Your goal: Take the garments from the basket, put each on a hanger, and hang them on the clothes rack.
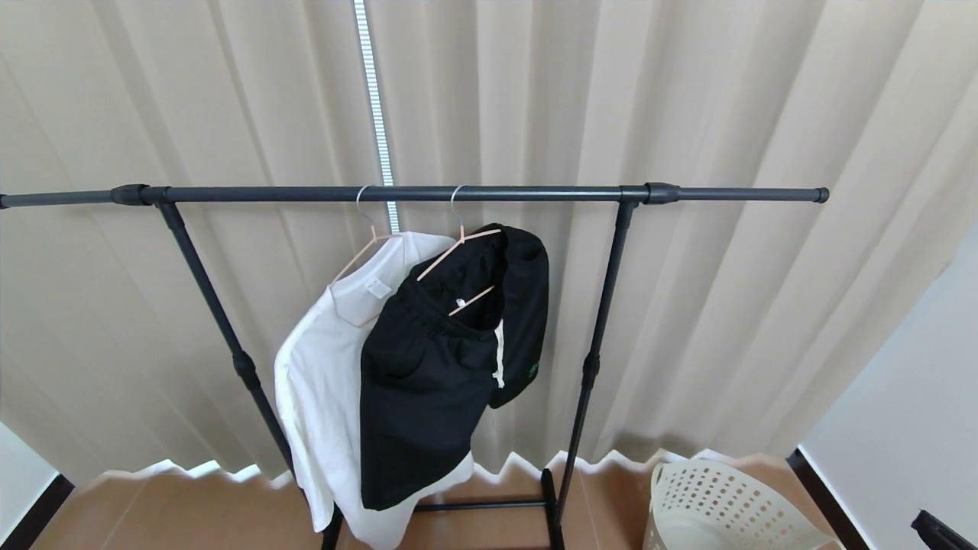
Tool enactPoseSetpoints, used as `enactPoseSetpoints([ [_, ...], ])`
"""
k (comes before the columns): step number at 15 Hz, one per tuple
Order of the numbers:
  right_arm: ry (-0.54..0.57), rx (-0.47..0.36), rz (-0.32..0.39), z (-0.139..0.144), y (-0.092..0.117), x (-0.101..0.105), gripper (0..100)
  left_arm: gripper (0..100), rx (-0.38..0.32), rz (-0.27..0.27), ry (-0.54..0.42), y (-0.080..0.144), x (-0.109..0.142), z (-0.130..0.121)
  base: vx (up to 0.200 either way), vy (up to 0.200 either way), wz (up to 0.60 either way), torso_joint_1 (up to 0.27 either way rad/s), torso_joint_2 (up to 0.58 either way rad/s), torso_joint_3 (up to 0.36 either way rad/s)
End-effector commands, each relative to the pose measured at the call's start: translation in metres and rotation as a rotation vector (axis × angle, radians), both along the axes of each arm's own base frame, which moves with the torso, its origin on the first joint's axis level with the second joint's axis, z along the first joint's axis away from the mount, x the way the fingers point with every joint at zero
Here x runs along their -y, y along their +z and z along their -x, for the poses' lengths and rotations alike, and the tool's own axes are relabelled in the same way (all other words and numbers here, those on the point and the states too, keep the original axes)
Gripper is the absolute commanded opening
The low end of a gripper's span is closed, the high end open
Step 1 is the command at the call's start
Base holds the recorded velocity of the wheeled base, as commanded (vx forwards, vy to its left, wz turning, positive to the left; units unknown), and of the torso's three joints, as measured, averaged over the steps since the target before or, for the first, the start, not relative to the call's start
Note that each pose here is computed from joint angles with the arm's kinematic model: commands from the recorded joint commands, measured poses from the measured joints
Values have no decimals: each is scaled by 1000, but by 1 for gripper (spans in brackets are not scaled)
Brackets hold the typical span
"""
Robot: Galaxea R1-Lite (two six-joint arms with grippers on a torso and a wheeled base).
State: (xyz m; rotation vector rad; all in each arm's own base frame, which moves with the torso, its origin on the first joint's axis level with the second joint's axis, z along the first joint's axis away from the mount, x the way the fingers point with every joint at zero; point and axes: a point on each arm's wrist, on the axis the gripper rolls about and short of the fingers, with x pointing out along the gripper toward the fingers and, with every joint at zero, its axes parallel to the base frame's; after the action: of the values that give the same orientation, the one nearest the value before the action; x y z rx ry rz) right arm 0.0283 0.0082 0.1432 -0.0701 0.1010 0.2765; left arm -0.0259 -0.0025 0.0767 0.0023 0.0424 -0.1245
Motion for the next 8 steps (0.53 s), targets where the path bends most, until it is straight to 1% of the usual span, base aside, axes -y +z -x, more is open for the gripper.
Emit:
enactPoseSetpoints([
  [1,-39,82,-14,19,-15,7,100,100,-2,0,0,0,0,0,0,0,0,0,0,0],
  [3,-65,87,-12,23,-17,8,100,100,-2,0,0,0,0,0,0,0,0,0,0,0],
  [5,-132,117,-13,34,-24,11,100,100,-2,0,0,0,0,0,0,0,0,0,0,0],
  [6,-146,122,-10,36,-26,12,100,100,-2,0,-1,0,0,0,0,0,0,0,0,0],
  [8,-173,129,20,48,-37,13,100,100,-2,0,0,0,0,0,0,0,0,0,0,0],
])
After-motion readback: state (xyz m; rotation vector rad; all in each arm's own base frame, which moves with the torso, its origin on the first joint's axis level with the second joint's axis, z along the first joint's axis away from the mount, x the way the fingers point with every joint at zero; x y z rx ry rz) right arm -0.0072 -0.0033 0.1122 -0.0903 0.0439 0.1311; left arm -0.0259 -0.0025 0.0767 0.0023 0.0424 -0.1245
